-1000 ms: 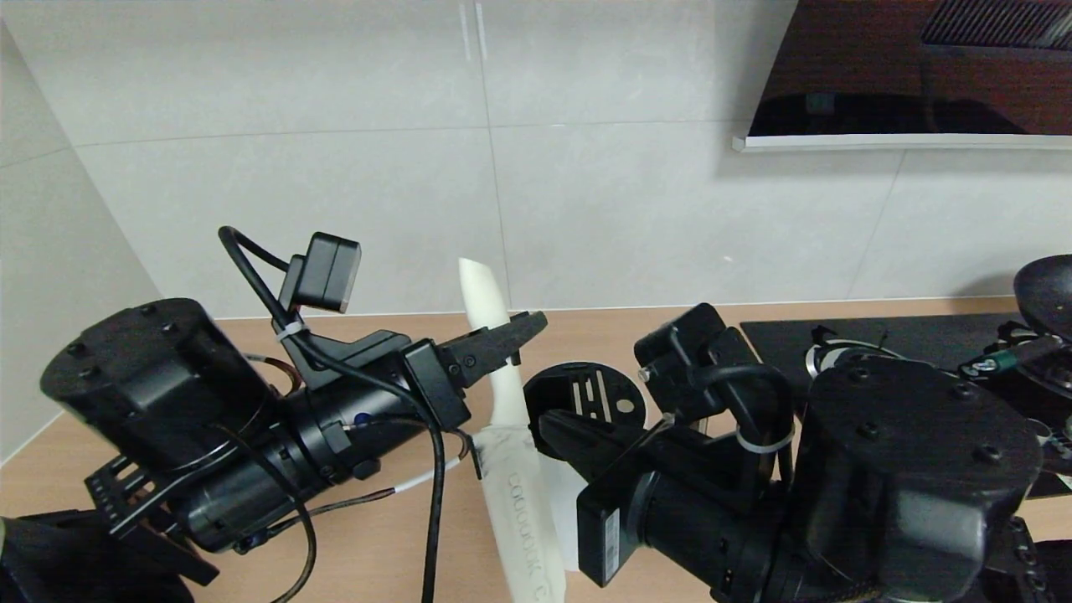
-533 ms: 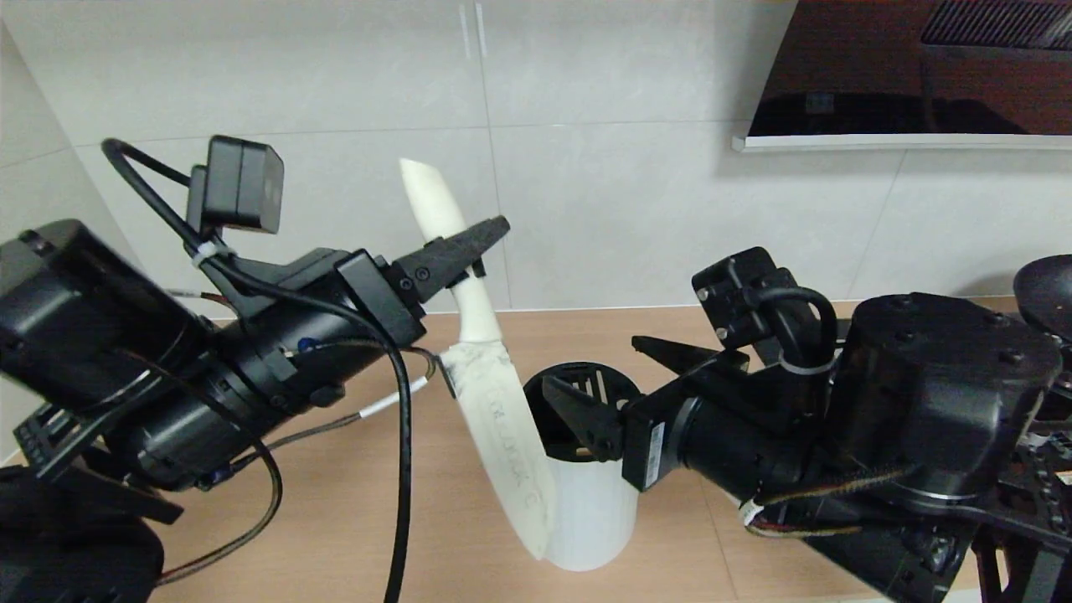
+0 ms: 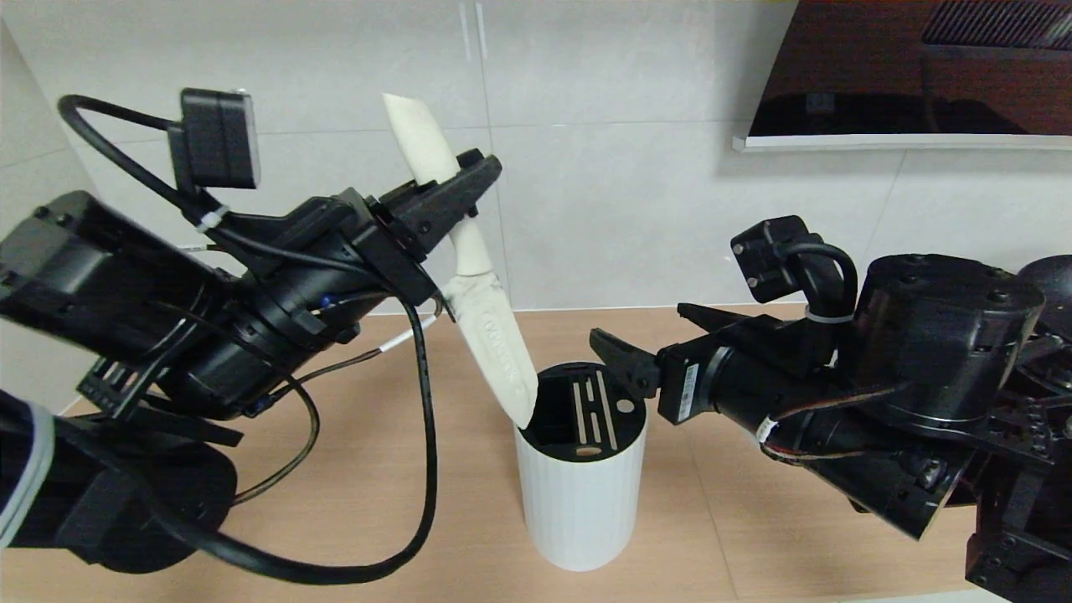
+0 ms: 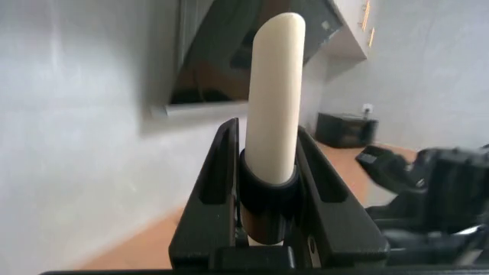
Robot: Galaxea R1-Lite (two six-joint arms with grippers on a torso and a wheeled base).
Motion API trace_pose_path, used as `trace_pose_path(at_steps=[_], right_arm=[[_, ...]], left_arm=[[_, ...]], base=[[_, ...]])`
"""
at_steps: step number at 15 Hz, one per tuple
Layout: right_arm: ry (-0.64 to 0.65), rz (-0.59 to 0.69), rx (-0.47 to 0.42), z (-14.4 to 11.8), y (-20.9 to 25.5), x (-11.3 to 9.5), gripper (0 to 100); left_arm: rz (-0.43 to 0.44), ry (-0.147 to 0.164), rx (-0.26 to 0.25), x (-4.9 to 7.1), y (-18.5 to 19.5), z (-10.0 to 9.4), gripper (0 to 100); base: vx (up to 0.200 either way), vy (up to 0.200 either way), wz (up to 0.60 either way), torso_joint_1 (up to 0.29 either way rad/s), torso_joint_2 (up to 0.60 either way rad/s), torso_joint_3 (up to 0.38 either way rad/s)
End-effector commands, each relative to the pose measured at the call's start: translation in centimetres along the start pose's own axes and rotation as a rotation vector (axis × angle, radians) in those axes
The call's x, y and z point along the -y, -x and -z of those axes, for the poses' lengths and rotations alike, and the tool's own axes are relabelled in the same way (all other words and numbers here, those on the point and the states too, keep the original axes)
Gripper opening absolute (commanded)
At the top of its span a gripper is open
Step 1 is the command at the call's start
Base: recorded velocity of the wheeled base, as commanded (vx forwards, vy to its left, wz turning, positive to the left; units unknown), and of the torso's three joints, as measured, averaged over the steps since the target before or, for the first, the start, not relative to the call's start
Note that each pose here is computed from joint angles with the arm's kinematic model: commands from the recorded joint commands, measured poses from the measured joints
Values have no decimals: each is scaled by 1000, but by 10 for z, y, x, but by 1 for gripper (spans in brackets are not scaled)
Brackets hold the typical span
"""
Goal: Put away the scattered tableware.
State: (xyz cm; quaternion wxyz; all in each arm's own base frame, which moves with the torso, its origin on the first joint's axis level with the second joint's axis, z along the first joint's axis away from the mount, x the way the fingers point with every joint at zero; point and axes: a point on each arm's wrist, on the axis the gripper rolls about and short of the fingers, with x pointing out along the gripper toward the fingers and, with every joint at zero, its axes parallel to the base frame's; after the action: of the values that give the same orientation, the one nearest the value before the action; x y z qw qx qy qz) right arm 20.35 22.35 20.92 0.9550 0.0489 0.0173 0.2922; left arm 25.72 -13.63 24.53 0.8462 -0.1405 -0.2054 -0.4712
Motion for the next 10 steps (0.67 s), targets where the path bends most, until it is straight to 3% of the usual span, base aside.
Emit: trace_pose_path(at_steps=[1, 2, 6, 8, 10], right_arm=[[1, 13, -2, 1, -2, 4, 100], [3, 15, -3, 1, -2, 4, 100], [6, 17, -13, 5, -5, 4, 100], [6, 19, -14, 6, -6, 4, 100], [7, 19, -17, 7, -7, 4, 100]], left_arm=[[-12, -24, -63, -11, -3, 28, 0], [-11, -51, -69, -12, -3, 30, 0], [-1, -67, -55, -12, -7, 27, 0], [8, -65, -49, -11, -10, 28, 0], [31, -43, -64, -4, -15, 37, 0]], base=[[0, 0, 0, 0, 0, 0], [0, 0, 0, 0, 0, 0], [0, 0, 0, 0, 0, 0], [0, 0, 0, 0, 0, 0], [0, 0, 0, 0, 0, 0]])
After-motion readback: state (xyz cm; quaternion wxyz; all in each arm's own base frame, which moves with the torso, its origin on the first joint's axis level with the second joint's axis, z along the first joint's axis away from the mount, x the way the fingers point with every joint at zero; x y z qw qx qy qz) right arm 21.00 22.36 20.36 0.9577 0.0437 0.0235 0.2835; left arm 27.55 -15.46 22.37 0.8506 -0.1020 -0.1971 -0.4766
